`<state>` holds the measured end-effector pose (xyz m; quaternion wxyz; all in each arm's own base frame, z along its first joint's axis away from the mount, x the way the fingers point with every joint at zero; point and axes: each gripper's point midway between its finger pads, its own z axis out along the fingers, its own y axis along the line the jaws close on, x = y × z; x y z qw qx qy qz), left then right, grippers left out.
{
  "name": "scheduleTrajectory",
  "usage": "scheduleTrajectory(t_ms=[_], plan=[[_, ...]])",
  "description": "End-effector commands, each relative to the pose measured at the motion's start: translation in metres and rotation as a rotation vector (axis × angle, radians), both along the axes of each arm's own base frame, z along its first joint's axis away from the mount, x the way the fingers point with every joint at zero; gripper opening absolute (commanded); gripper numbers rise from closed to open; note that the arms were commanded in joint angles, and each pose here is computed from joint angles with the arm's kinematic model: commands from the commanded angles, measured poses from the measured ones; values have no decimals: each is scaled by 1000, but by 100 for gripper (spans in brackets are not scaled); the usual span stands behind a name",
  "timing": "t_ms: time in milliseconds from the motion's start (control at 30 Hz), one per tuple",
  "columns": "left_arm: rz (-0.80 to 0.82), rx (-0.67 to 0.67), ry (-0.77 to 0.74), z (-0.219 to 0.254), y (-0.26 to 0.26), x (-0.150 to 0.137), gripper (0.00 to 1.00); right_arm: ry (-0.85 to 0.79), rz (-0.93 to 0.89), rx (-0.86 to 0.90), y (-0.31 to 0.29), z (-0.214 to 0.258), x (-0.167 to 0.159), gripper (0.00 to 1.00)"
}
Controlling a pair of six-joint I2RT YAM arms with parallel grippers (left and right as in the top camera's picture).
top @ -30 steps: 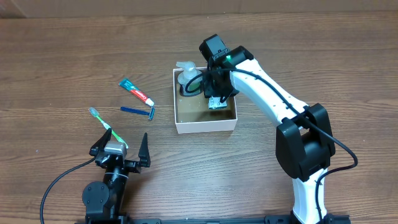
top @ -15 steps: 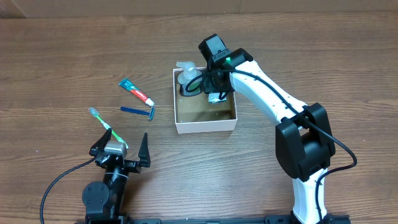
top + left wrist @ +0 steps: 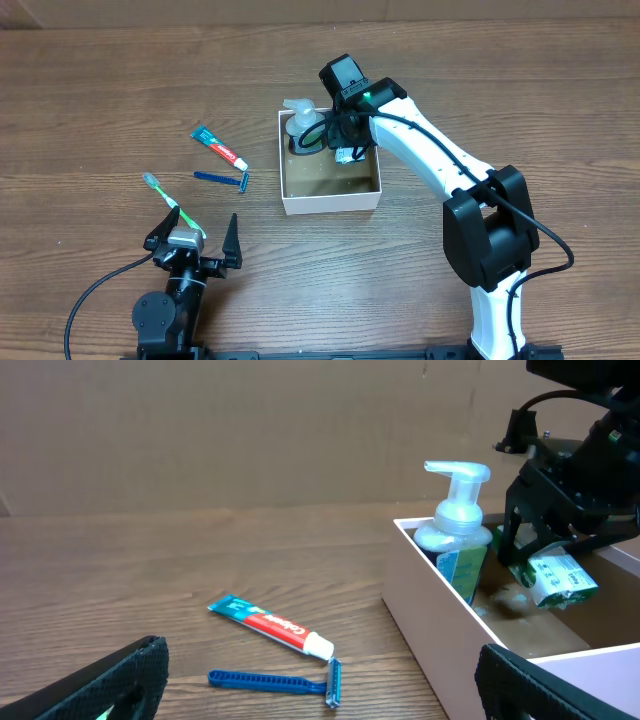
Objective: Pack container
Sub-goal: 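Lower the Dettol bar beside the bottle and open the right gripper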
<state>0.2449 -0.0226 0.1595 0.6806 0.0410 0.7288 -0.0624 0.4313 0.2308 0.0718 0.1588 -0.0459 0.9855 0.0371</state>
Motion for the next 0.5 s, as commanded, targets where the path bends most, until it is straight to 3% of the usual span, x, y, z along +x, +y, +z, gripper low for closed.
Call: scheduleTrajectory(t_ms=[0,467], plan=[[14,-2,-5,0,3,0,100,-42,-8,7,-2,16,5,45],[13,-2,-5,0,3,0,100,-43,-1,5,-2,16,5,54]])
